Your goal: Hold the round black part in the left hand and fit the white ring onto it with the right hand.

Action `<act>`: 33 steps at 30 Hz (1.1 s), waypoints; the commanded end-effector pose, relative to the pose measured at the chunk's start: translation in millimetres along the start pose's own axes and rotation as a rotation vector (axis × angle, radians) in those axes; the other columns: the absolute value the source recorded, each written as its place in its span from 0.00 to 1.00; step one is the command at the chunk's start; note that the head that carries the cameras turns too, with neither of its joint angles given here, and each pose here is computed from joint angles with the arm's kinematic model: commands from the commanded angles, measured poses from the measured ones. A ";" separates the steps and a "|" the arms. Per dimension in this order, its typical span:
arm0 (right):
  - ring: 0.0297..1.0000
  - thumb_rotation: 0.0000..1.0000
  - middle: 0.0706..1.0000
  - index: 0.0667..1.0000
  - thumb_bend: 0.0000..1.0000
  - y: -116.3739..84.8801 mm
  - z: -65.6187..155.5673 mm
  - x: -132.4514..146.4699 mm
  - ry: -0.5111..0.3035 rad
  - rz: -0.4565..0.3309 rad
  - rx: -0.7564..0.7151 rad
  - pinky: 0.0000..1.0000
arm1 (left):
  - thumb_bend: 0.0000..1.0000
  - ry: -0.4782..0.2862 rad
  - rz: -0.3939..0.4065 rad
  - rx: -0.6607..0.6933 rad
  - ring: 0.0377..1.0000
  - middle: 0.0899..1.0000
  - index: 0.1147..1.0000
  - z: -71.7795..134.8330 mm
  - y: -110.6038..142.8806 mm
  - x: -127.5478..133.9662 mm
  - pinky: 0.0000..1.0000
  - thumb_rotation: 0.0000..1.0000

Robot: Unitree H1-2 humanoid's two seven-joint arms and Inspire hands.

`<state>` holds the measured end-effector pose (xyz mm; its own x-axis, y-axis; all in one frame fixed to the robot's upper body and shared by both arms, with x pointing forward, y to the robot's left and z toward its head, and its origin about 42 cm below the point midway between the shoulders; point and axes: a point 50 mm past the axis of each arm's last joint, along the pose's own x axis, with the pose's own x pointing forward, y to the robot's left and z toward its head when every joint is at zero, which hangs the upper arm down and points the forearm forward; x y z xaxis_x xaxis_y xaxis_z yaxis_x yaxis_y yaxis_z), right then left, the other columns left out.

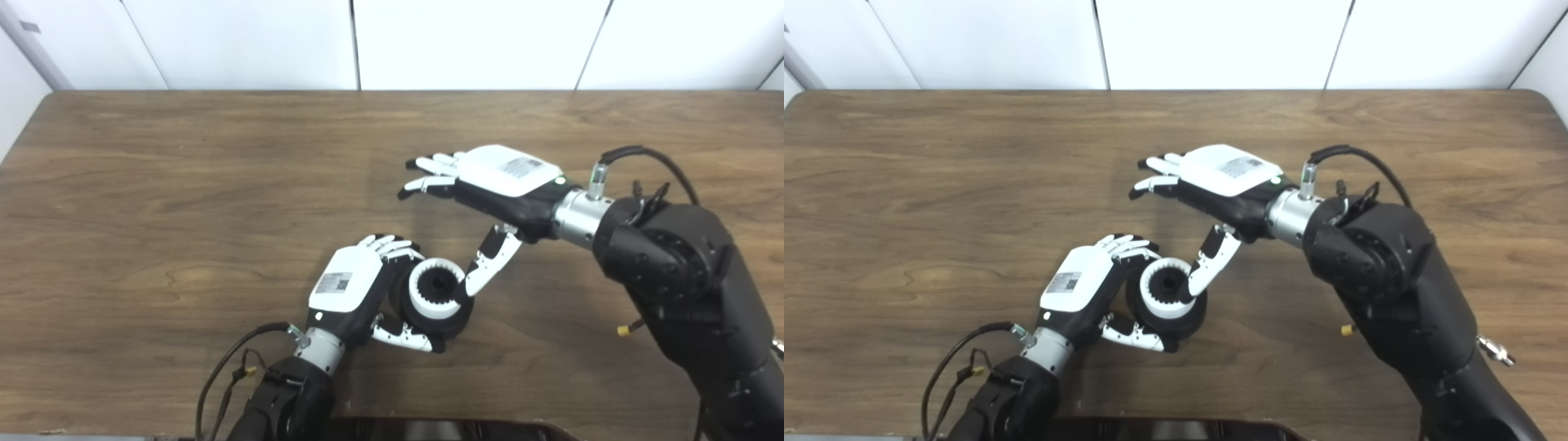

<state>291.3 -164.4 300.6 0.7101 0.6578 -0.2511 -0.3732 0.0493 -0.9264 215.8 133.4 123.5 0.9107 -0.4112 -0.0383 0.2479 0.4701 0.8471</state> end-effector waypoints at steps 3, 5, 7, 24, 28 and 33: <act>1.00 0.35 1.00 0.86 1.00 -26.5 3.8 -6.3 -0.006 -0.070 -0.046 1.00 | 0.52 0.020 -0.031 -0.002 0.89 0.81 0.42 -3.2 -3.7 3.2 0.91 0.06; 1.00 0.37 1.00 0.86 1.00 -29.6 3.7 -6.2 -0.006 -0.070 -0.055 1.00 | 0.52 0.025 -0.034 -0.004 0.89 0.81 0.42 -3.5 -3.6 3.3 0.90 0.06; 1.00 0.37 1.00 0.86 1.00 -32.5 3.8 -6.0 -0.004 -0.074 -0.057 1.00 | 0.52 0.024 -0.035 -0.005 0.89 0.81 0.42 -4.0 -3.3 3.2 0.90 0.06; 1.00 0.39 1.00 0.86 1.00 -37.5 0.4 -2.1 0.030 -0.115 -0.053 1.00 | 0.99 0.064 -0.165 0.215 0.97 0.95 0.90 -10.5 2.6 7.8 1.00 0.53; 1.00 0.39 1.00 0.86 1.00 -36.5 -0.9 -1.7 0.035 -0.119 -0.048 1.00 | 1.00 0.061 -0.175 0.245 0.99 0.96 0.93 -10.6 5.3 8.6 1.00 0.57; 1.00 0.39 1.00 0.86 1.00 -36.0 -1.4 -0.2 0.040 -0.125 -0.042 1.00 | 1.00 0.065 -0.206 0.271 0.99 0.98 0.99 -12.3 11.5 10.4 1.00 0.59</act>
<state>301.9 -166.9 317.9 0.7476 0.6257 -0.2227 -0.3351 0.0659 -0.9399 231.2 133.5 138.6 0.8802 -0.4558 -0.1324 0.2664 0.2436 0.9326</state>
